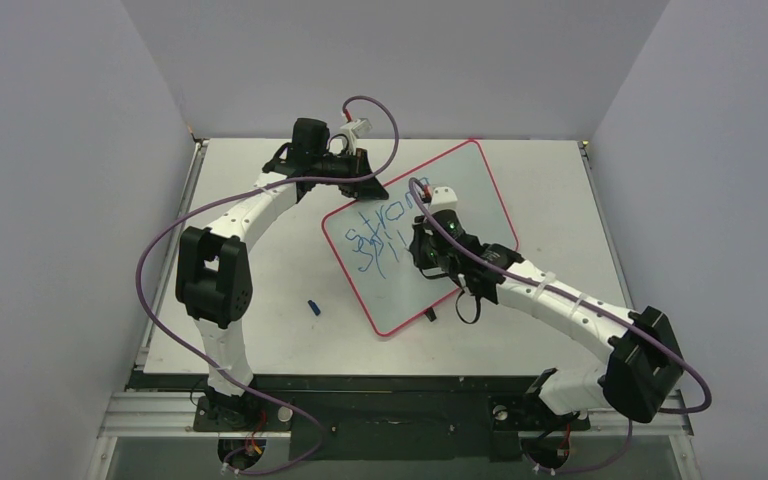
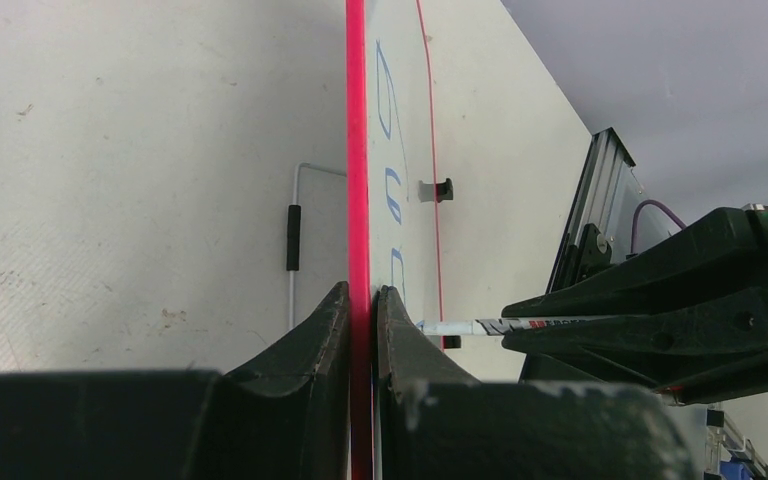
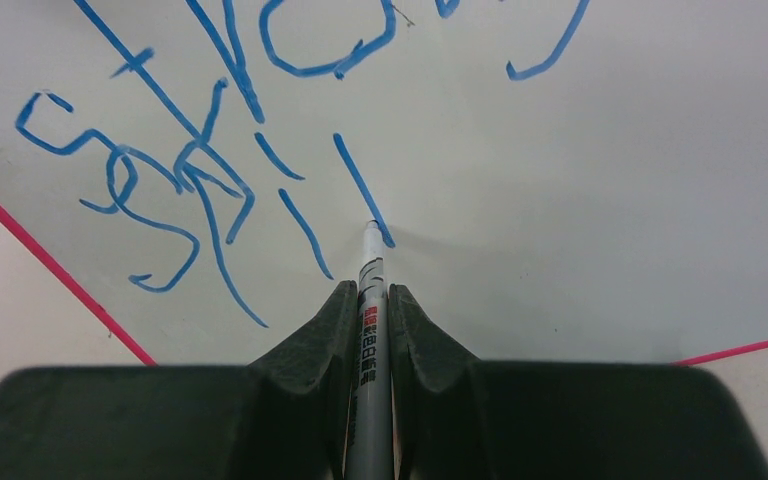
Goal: Write a sentence on the whiteboard
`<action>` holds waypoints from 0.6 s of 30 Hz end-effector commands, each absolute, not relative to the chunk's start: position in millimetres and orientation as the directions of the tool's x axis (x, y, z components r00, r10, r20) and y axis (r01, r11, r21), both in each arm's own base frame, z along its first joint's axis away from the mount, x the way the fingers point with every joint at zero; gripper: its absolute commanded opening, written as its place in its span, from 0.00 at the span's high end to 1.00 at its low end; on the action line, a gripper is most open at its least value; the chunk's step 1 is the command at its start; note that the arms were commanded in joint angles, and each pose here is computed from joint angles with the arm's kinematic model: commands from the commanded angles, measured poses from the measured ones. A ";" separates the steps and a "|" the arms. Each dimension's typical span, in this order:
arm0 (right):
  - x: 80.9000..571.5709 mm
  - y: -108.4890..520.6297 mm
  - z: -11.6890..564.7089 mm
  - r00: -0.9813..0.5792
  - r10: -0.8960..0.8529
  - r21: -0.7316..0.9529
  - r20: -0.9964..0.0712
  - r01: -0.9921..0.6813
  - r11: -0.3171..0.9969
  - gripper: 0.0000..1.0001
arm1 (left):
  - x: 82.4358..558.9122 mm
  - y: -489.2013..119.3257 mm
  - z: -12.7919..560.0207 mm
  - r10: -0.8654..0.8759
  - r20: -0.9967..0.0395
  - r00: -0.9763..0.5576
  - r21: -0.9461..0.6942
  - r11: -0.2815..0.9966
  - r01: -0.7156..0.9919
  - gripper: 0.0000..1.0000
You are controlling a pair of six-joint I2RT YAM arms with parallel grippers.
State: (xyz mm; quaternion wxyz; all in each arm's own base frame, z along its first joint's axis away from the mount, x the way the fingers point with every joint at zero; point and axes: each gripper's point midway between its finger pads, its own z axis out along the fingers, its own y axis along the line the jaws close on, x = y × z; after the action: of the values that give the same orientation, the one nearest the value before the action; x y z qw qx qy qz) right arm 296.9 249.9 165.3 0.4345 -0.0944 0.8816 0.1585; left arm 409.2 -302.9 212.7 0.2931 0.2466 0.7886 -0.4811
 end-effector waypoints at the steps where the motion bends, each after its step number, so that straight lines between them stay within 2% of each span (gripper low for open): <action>1: 312.2 263.2 185.4 -0.571 -0.013 0.211 -0.821 -0.325 0.922 1.00 | 389.6 -316.7 251.2 0.139 -0.799 -0.585 -0.526 0.310 0.792 1.00; 18: 337.4 257.8 198.1 -0.562 0.003 0.202 -0.827 -0.292 0.935 1.00 | 389.4 -317.9 250.4 0.142 -0.799 -0.584 -0.525 0.310 0.793 1.00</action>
State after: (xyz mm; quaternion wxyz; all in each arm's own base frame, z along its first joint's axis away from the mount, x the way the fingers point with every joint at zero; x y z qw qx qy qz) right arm 322.1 260.5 189.4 0.4472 -0.0921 0.8741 0.1659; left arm 409.2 -303.2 212.5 0.2943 0.2478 0.7887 -0.4796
